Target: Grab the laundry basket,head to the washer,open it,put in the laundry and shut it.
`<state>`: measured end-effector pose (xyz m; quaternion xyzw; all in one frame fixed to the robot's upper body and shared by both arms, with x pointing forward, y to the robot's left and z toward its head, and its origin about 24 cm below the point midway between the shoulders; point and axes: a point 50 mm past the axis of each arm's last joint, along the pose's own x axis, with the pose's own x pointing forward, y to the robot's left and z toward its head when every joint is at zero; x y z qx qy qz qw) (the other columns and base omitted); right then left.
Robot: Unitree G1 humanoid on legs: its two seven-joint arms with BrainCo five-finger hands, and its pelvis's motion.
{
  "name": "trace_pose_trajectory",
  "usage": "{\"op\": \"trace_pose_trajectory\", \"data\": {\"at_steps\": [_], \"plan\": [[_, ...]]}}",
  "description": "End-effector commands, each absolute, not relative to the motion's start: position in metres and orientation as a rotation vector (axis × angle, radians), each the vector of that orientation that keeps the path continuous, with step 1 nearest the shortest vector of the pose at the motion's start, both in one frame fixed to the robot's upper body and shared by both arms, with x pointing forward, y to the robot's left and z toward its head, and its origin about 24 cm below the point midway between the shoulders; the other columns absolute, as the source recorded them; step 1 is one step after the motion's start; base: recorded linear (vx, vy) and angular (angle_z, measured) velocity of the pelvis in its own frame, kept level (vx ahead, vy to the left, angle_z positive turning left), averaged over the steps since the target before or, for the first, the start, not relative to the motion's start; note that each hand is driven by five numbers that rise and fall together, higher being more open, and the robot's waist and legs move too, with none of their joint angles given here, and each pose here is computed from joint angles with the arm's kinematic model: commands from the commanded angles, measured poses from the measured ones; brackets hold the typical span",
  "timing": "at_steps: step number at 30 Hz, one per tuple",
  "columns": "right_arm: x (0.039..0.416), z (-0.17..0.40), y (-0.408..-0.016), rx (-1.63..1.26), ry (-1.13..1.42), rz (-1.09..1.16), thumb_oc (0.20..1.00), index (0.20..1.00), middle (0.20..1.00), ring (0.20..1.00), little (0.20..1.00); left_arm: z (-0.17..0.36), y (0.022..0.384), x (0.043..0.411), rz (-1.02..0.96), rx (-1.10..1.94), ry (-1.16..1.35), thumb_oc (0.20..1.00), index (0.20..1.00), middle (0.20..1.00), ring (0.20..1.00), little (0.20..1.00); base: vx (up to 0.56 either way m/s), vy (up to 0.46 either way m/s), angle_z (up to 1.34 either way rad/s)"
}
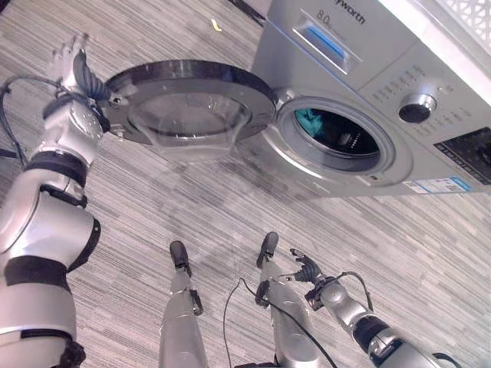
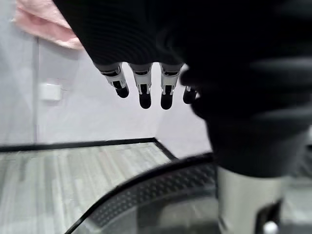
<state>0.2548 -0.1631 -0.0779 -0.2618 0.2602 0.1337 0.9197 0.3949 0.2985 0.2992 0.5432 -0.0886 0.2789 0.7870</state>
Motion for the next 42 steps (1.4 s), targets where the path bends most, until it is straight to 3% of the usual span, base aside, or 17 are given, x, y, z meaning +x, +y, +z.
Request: {"op": "trace_pose_trajectory", "data": {"at_steps": [1,9,12,13,15,17,18,19,20,23,27,34,36,42], "plan": [[0.243,-0.085,-0.177,-0.549,0.567,0.255,1.000,1.000,1.000,1.000,1.000,0.328,0.313,0.384,0.694,1.168,-0.211,1.000,1.000,1.000,1.000,1.000,0.04,-0.004,-0.13],[0.252,-0.073,-0.179,-0.549,0.509,0.257,1.000,1.000,1.000,1.000,1.000,0.285,0.284,0.404,0.445,1.179,-0.141,1.000,1.000,1.000,1.000,1.000,0.02,0.015,-0.09],[0.252,-0.072,-0.182,-0.554,0.512,0.251,1.000,1.000,1.000,1.000,1.000,0.257,0.229,0.419,0.210,1.119,-0.198,1.000,1.000,1.000,1.000,1.000,0.01,-0.010,-0.01],[0.251,-0.072,-0.182,-0.555,0.513,0.251,1.000,1.000,1.000,1.000,1.000,0.257,0.229,0.419,0.210,1.118,-0.197,1.000,1.000,1.000,1.000,1.000,0.01,-0.017,0.03],[0.246,-0.077,-0.185,-0.549,0.543,0.231,1.000,1.000,1.000,1.000,1.000,0.221,0.169,0.420,-0.019,0.916,-0.274,1.000,1.000,1.000,1.000,1.000,0.01,-0.009,0.04],[0.246,-0.077,-0.186,-0.549,0.545,0.231,1.000,1.000,1.000,1.000,1.000,0.220,0.169,0.420,-0.019,0.915,-0.272,1.000,1.000,1.000,1.000,1.000,0.01,-0.008,0.08],[0.238,-0.086,-0.192,-0.567,0.598,0.209,1.000,1.000,1.000,1.000,1.000,0.172,0.097,0.400,-0.292,0.685,-0.301,1.000,1.000,1.000,1.000,1.000,0.03,-0.034,0.11],[0.236,-0.088,-0.194,-0.576,0.615,0.204,1.000,1.000,1.000,1.000,1.000,0.154,0.076,0.389,-0.375,0.599,-0.283,1.000,1.000,1.000,1.000,1.000,0.03,-0.034,0.12],[0.236,-0.088,-0.194,-0.576,0.616,0.203,1.000,1.000,1.000,1.000,1.000,0.153,0.075,0.389,-0.376,0.598,-0.281,1.000,1.000,1.000,1.000,1.000,0.02,-0.036,0.13],[0.228,-0.096,-0.196,-0.583,0.666,0.192,1.000,1.000,1.000,1.000,1.000,0.091,0.000,0.333,-0.659,0.256,-0.135,1.000,1.000,1.000,1.000,1.000,0.04,-0.041,0.31],[0.230,-0.099,-0.193,-0.588,0.682,0.170,1.000,1.000,1.000,1.000,1.000,0.066,-0.041,0.297,-0.803,0.126,-0.036,1.000,1.000,1.000,1.000,1.000,0.02,-0.057,0.04],[0.227,-0.106,-0.197,-0.636,0.737,0.153,1.000,1.000,1.000,1.000,1.000,0.064,-0.069,0.274,-0.901,0.101,-0.034,1.000,1.000,1.000,1.000,1.000,0.01,-0.042,-0.36],[0.214,-0.115,-0.208,-0.694,0.807,0.167,1.000,1.000,1.000,1.000,1.000,0.067,-0.062,0.276,-0.902,0.117,-0.063,1.000,1.000,1.000,1.000,1.000,0.05,-0.093,-0.38],[0.194,-0.123,-0.228,-0.719,0.905,0.163,1.000,1.000,1.000,1.000,1.000,0.051,0.003,0.287,-0.823,0.102,-0.004,1.000,1.000,1.000,1.000,1.000,0.05,-0.058,-0.06]]}}
